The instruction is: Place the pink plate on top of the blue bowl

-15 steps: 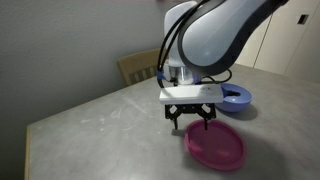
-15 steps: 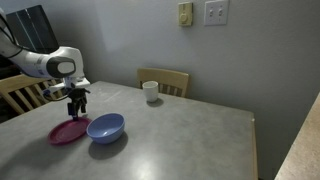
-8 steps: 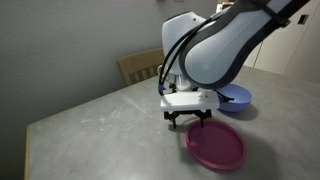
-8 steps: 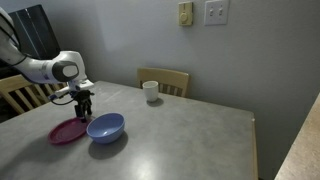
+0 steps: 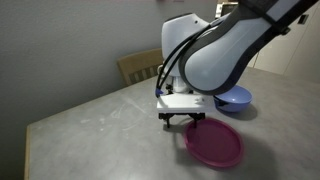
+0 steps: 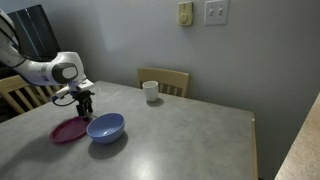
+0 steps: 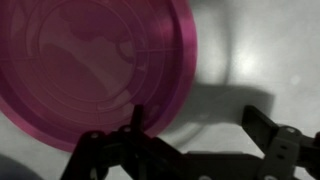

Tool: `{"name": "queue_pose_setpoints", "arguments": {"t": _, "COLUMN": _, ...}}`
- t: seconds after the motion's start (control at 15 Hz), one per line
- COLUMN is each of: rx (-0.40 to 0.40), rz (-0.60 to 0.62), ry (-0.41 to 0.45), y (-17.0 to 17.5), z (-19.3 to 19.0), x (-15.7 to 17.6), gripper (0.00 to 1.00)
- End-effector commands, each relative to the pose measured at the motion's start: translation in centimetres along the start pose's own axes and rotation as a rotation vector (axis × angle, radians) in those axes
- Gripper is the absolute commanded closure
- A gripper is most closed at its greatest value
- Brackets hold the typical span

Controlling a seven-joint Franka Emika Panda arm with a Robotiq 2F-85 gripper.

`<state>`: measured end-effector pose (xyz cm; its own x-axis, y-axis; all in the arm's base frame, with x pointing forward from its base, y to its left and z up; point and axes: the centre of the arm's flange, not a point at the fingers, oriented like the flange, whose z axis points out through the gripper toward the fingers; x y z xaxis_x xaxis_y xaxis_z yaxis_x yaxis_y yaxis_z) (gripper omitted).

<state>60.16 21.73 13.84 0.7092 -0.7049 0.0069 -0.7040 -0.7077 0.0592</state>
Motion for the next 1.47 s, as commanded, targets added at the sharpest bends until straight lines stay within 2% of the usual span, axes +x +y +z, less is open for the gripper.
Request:
{"name": "queue_pose_setpoints", "arguments": {"t": 0.0, "rx": 0.035, "rz": -0.029, "ry": 0.008, "y": -0.3, "z": 0.7, "x": -1.0, "gripper": 0.00}}
{"name": "queue_pose_setpoints", "arguments": {"t": 0.2, "rx": 0.036, "rz": -0.026, "ry": -0.001, "y": -0.3, "z": 0.6, "x": -1.7, "gripper": 0.02}}
{"name": "queue_pose_setpoints", "arguments": {"t": 0.53, "rx": 0.023, "rz": -0.017, "ry": -0.022, "y": -0.1, "z": 0.0, "x": -3.1, "gripper": 0.16}}
{"name": "queue_pose_setpoints", "arguments": {"t": 1.0, "rx": 0.022, "rz": -0.033, "ry": -0.026, "y": -0.2, "z": 0.3, "x": -4.3, "gripper": 0.14}}
{"name": "queue_pose_setpoints", "arguments": {"t": 1.07, "rx": 0.025, "rz": -0.033, "ry": -0.031, "y": -0.2, "z": 0.4, "x": -4.4, "gripper": 0.18}}
{"name": "queue_pose_setpoints", "arguments": {"t": 1.2, "rx": 0.032, "rz": -0.033, "ry": -0.039, "y": -0.3, "z": 0.4, "x": -4.5, "gripper": 0.43}}
{"name": "queue_pose_setpoints", "arguments": {"t": 1.4, "rx": 0.039, "rz": -0.028, "ry": -0.040, "y": -0.6, "z": 0.0, "x": -4.5, "gripper": 0.61}}
